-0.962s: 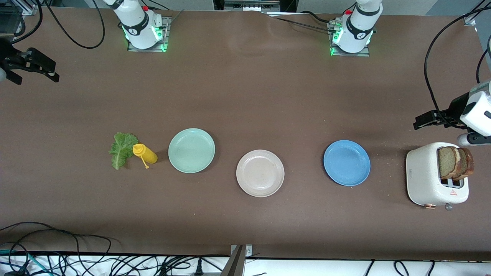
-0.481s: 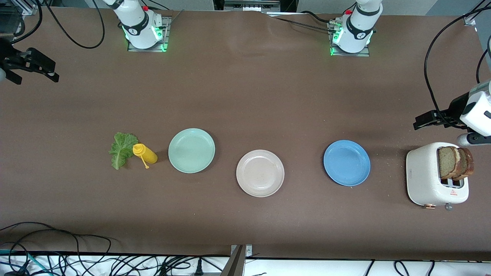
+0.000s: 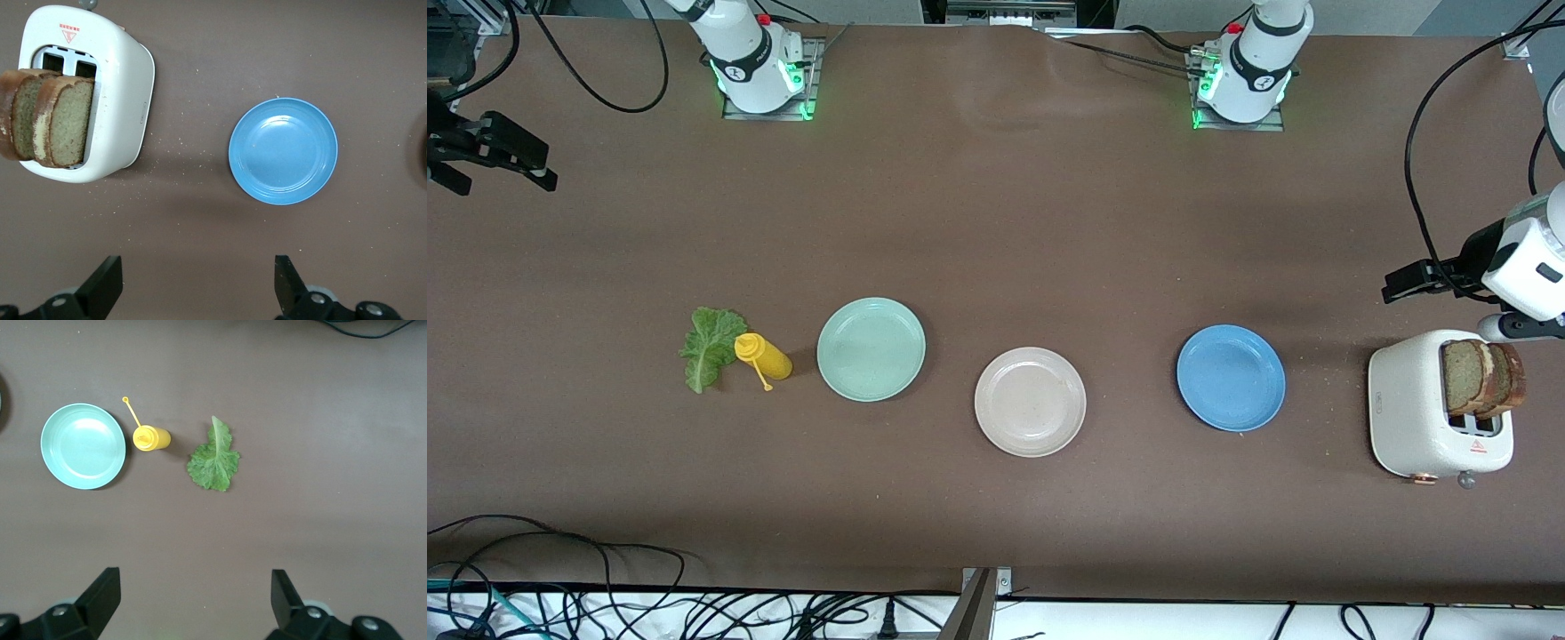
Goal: Make sandwich on beige plate with both arms
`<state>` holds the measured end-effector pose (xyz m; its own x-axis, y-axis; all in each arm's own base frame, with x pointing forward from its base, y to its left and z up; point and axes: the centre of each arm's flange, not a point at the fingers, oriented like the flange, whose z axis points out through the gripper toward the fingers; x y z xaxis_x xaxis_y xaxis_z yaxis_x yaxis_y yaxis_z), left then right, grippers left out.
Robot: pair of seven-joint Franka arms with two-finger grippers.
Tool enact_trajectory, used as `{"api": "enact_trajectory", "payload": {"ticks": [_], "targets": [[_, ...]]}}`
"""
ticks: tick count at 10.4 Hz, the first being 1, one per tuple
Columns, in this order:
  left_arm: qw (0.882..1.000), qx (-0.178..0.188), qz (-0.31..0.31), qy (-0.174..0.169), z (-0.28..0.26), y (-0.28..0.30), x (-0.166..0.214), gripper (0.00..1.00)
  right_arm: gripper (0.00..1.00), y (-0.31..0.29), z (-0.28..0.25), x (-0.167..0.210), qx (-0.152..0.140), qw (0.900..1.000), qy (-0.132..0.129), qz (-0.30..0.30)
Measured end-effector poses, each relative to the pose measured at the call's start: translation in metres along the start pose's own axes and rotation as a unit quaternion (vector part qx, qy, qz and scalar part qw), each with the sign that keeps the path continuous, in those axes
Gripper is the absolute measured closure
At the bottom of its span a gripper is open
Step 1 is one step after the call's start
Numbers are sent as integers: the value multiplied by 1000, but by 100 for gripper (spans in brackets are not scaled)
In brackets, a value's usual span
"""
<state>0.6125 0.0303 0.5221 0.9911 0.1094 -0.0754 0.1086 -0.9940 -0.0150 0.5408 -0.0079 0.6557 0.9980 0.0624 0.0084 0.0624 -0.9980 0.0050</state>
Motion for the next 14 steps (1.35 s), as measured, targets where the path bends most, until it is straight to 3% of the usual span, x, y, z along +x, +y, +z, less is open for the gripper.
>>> {"api": "enact_trajectory", "payload": {"ticks": [14], "targets": [[1000,-5,-16,8,-9,-3,-3,0,0,8,0,0,0,1000,1,7]]}}
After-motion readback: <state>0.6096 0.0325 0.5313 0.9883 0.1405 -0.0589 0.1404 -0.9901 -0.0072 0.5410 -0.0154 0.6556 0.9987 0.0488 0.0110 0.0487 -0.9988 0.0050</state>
